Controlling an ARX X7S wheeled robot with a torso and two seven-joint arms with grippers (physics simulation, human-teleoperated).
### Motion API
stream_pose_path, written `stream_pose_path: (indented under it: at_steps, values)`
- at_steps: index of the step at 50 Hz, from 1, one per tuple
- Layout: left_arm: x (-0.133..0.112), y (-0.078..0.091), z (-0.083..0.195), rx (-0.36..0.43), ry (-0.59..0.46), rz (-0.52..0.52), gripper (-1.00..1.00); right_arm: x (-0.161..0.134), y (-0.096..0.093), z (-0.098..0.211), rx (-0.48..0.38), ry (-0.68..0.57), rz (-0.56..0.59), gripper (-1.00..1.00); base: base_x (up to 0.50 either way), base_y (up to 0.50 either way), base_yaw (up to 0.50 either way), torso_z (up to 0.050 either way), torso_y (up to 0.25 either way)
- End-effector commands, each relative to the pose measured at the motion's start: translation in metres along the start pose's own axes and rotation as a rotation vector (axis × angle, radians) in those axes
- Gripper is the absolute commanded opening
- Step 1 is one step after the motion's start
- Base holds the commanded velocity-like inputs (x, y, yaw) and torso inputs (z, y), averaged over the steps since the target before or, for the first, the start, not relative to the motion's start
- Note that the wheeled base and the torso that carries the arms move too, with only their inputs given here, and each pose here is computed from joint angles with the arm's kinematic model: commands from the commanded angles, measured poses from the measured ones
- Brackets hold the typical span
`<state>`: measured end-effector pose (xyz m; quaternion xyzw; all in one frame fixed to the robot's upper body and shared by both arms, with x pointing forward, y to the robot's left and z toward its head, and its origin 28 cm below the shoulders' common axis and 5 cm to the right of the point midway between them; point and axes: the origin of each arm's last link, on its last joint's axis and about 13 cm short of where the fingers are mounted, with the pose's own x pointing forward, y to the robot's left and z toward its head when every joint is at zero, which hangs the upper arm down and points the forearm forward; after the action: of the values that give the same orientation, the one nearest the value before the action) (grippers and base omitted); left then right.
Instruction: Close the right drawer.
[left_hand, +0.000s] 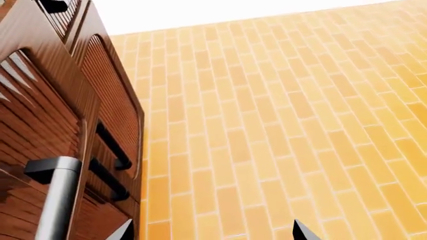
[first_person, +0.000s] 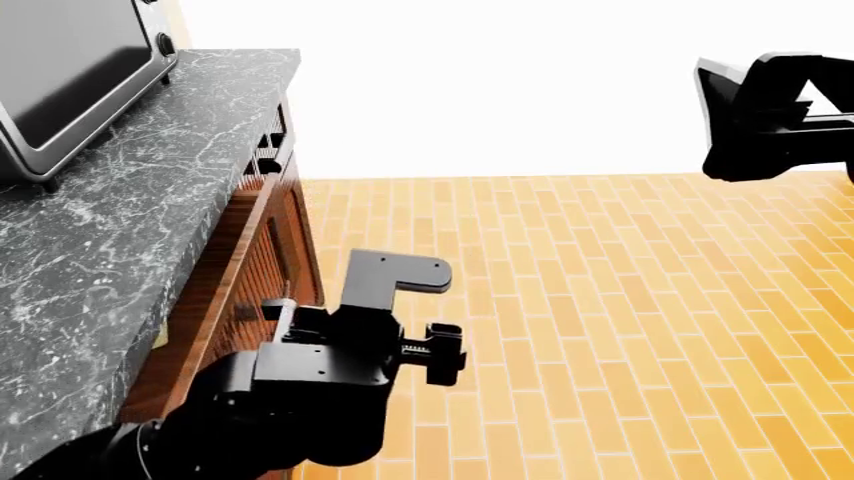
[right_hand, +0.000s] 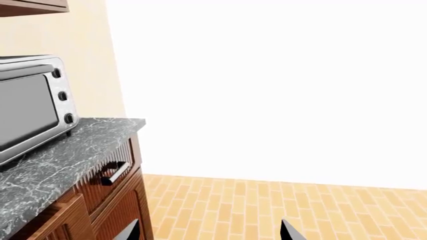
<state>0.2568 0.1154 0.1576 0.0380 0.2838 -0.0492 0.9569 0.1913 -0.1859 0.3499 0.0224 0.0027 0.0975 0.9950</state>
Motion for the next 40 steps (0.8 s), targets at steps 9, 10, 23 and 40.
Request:
stream_pose_path:
  at_steps: [9, 10, 23, 40]
  values:
    - [0.017, 0.009, -0.014, -0.012, 0.053, 0.076, 1.0, -0.001, 0.001, 0.002, -0.001, -0.007, 0.004, 1.0, 0.0, 0.0, 0.0, 0.0, 0.0]
    - [0.017, 0.01, -0.014, -0.012, 0.053, 0.077, 1.0, -0.001, 0.001, 0.002, -0.002, -0.007, 0.004, 1.0, 0.0, 0.0, 0.0, 0.0, 0.0]
    - [0.029, 0.017, -0.025, -0.013, 0.09, 0.113, 1.0, -0.002, 0.002, 0.003, -0.001, -0.012, 0.008, 1.0, 0.0, 0.0, 0.0, 0.0, 0.0]
    - [0.039, 0.03, -0.029, -0.028, 0.107, 0.173, 1.0, -0.001, 0.003, 0.003, -0.004, -0.012, 0.009, 1.0, 0.0, 0.0, 0.0, 0.0, 0.0]
